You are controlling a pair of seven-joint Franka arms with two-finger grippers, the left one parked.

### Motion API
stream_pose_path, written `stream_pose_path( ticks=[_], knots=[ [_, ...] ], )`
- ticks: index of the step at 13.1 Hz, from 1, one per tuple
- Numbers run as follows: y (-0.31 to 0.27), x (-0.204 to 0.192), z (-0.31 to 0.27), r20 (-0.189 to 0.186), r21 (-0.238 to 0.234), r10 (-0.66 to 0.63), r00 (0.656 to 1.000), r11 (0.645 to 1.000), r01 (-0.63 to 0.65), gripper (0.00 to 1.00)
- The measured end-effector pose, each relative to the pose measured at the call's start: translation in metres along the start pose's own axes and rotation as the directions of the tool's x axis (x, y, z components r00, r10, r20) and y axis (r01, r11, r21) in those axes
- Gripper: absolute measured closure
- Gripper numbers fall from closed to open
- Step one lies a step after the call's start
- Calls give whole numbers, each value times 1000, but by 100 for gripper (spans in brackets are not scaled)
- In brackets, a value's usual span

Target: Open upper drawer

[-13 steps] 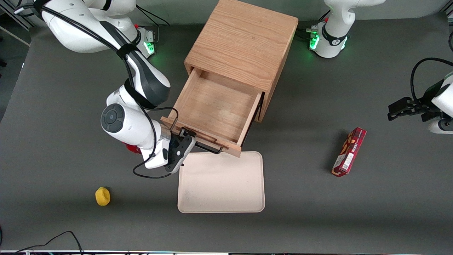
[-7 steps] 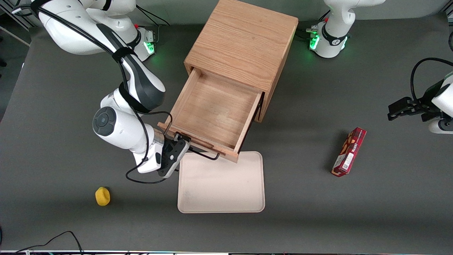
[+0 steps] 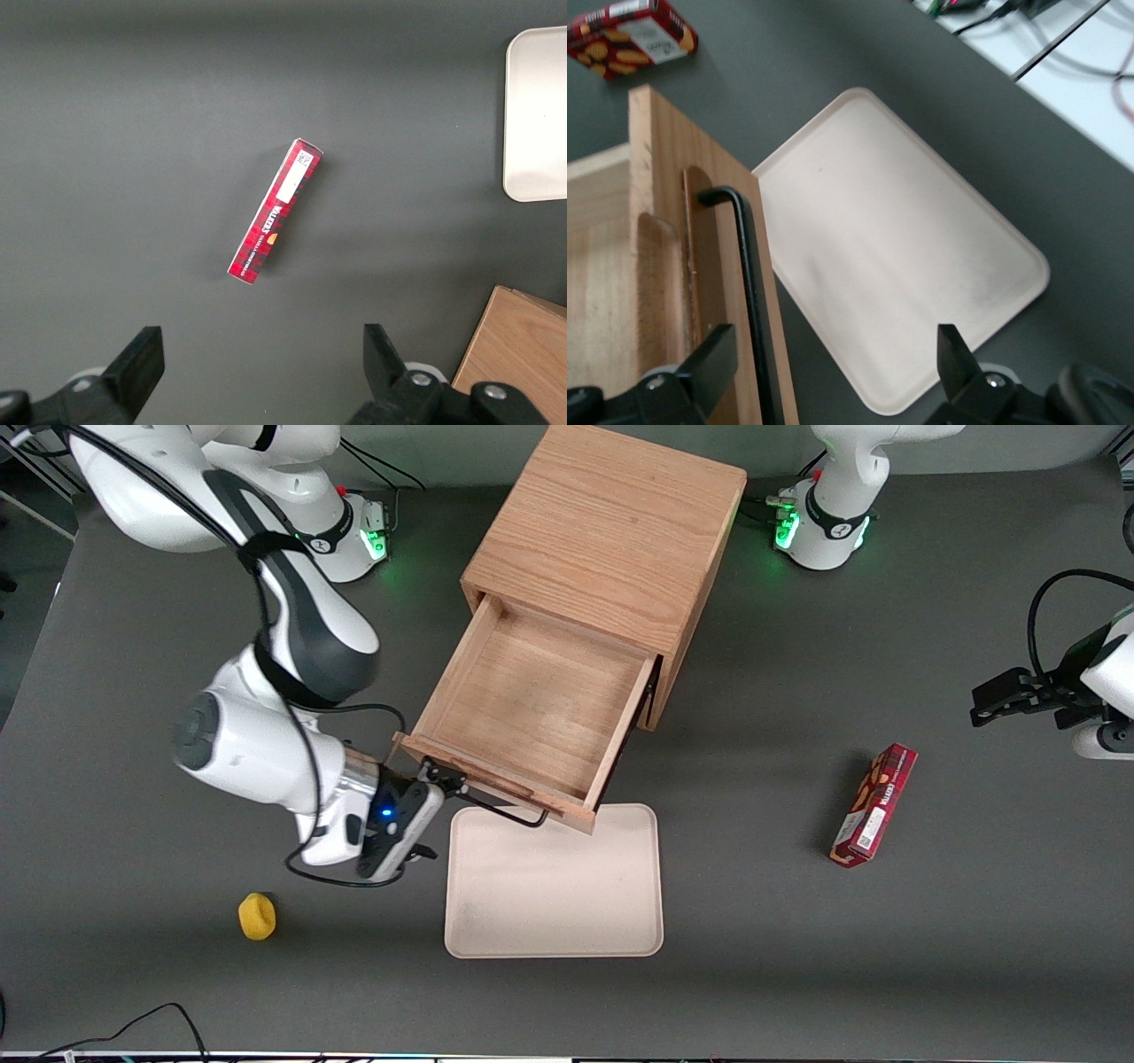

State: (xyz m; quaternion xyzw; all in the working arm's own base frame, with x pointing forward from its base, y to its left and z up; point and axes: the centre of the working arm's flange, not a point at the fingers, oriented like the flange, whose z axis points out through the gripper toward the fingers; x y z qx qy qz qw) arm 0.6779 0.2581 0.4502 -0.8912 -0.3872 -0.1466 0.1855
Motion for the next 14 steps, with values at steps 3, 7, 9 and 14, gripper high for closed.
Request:
stream_pose_path(
  ticks=[3, 7, 9, 14],
  knots=[
    [20, -12, -113, -42, 43, 112, 993, 993, -111, 0],
    [21, -98, -233, 88, -69, 548, 832, 837, -544, 0],
    [22, -143, -251, 138, -270, 698, 703, 709, -651, 0],
    [4, -174, -290, 111, -456, 798, 593, 571, -683, 0]
  ],
)
